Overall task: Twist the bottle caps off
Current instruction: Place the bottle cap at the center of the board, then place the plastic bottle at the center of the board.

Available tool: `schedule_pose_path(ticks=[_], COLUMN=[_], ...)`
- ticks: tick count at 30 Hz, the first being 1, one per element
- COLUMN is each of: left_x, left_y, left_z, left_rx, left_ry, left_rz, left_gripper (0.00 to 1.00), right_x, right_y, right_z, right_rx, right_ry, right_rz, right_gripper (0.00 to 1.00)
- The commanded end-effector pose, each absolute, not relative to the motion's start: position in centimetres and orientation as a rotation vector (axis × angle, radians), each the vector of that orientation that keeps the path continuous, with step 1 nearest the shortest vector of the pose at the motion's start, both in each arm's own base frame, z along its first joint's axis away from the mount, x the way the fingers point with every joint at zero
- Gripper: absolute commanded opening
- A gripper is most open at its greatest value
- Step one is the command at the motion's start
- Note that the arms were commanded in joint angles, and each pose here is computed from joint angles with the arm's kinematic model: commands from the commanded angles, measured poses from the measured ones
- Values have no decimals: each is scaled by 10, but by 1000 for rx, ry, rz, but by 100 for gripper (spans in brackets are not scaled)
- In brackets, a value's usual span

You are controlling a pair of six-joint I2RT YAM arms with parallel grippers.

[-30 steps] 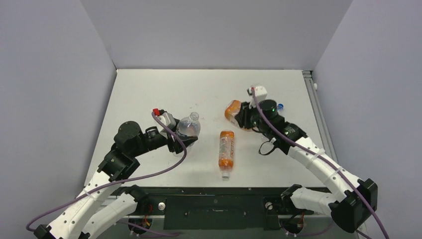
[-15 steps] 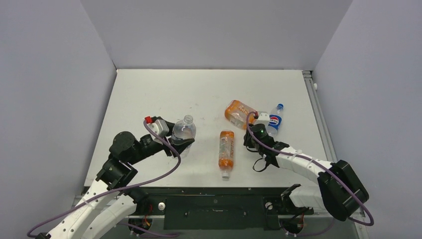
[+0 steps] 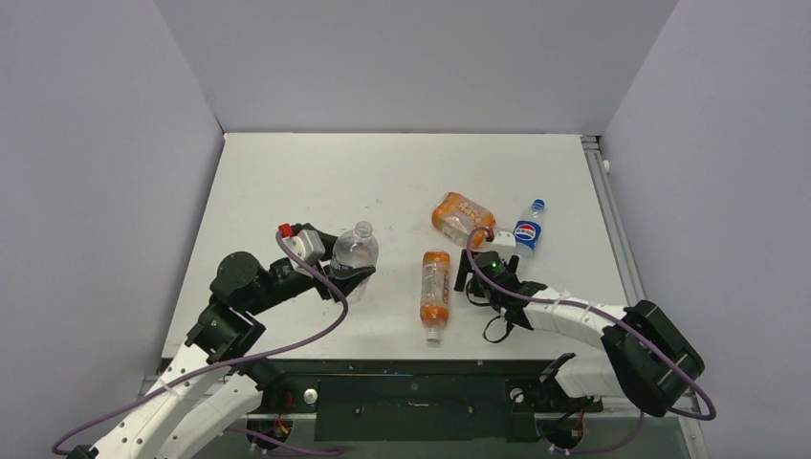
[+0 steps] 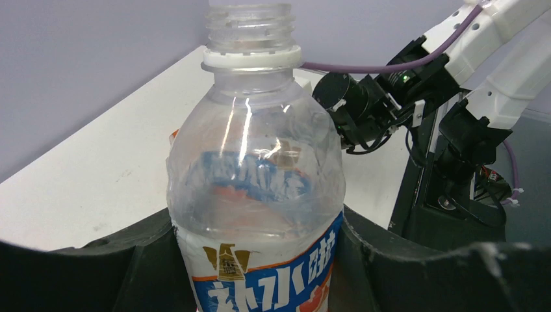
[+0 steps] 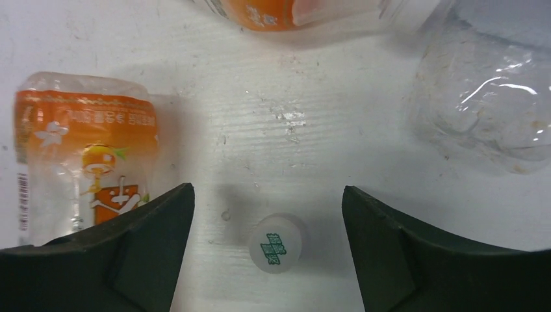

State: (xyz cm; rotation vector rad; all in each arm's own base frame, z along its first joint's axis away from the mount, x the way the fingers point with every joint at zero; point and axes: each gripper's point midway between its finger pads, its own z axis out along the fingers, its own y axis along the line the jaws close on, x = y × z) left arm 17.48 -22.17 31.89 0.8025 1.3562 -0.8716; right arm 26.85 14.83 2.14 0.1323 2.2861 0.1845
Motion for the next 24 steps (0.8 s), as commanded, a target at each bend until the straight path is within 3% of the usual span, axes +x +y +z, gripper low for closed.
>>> schedule_pose_path(ticks=[1,11,15,19,24], left_x=[170,169,169,170,167], left_y=[-222,-227,-228,-228,-229], left_z=[358,366,367,370,375], left_rx=[798,801,793,788,798], left_ry=[1230,1210,1221,1214,1199], left_rz=[-885,-916,-933,-929,-939], left_gripper=[0,0,0,0,0], right_x=[281,272,238,208,194], right_y=[158,233,284,326,354], right_z=[88,364,463,491,481], right_rx=[144,-182,-336,-485,-581], right_ry=[2166,1730,1517,1441,1462], right_rz=[268,808,1054,1192,1235], right_gripper=[79,81,82,83,83])
